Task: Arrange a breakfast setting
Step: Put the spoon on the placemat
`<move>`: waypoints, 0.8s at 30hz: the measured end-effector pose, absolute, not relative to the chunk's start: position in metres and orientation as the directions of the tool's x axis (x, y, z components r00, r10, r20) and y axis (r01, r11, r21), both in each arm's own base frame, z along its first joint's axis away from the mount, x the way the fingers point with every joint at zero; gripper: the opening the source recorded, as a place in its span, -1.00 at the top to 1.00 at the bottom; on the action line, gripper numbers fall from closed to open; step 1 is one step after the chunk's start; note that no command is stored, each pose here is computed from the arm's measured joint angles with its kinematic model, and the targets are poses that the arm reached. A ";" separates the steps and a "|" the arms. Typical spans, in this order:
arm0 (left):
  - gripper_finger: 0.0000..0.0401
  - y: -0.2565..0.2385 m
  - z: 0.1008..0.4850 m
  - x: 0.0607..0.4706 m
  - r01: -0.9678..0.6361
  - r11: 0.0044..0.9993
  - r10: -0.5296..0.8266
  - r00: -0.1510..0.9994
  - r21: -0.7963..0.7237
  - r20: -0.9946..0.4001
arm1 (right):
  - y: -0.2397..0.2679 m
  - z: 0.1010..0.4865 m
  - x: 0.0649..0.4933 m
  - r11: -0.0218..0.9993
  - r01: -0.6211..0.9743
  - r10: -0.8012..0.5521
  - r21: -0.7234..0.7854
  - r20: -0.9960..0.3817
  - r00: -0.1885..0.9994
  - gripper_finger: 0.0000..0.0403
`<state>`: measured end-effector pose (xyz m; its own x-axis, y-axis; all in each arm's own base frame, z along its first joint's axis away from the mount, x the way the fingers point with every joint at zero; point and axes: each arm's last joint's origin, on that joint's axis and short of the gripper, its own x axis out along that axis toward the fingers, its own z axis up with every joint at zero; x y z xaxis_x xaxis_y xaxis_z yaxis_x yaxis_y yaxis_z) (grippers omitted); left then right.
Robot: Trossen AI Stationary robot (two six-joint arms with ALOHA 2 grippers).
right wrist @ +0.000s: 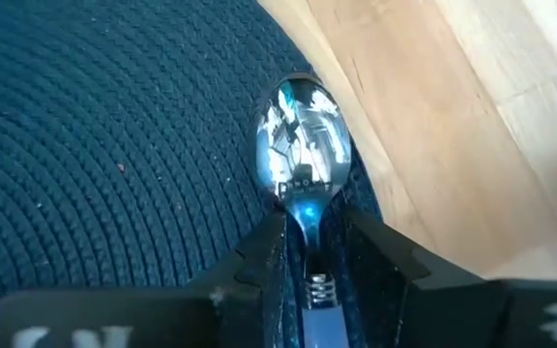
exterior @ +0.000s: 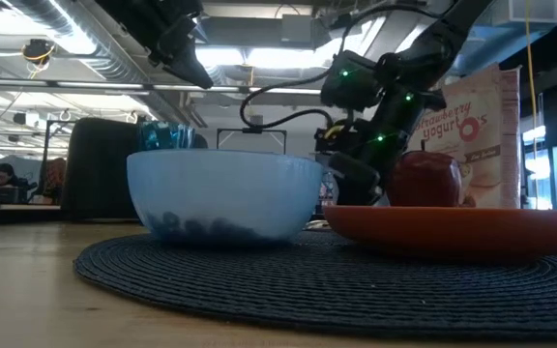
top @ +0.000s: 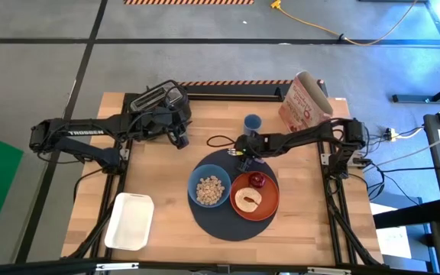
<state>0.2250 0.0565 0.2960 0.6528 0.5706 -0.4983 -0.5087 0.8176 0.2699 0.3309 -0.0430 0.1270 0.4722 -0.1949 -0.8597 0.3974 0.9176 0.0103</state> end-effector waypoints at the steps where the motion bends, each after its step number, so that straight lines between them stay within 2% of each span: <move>1: 0.52 0.057 0.296 0.225 -0.509 0.817 0.571 0.653 0.270 -0.498 | -0.043 0.125 0.332 0.918 0.397 -0.195 0.009 -0.861 0.470 0.56; 4: 0.52 0.057 0.296 0.225 -0.509 0.817 0.571 0.653 0.270 -0.498 | -0.043 0.125 0.333 0.916 0.400 -0.202 0.006 -0.857 0.474 0.67; 9: 0.52 0.056 0.296 0.225 -0.508 0.818 0.570 0.653 0.270 -0.499 | -0.043 0.127 0.331 0.916 0.400 -0.195 0.014 -0.858 0.475 0.95; 13: 0.52 0.056 0.296 0.225 -0.508 0.818 0.571 0.653 0.270 -0.498 | -0.043 0.133 0.329 0.911 0.411 -0.186 0.034 -0.856 0.482 0.92; 19: 0.52 0.057 0.297 0.226 -0.512 0.818 0.570 0.664 0.261 -0.484 | -0.042 0.161 0.325 0.912 0.406 -0.204 0.050 -0.803 0.559 0.97; 24: 0.52 0.054 0.294 0.238 -0.414 0.877 0.479 0.734 0.243 -0.481 | -0.041 0.190 0.320 0.929 0.360 -0.181 0.087 -0.741 0.647 0.98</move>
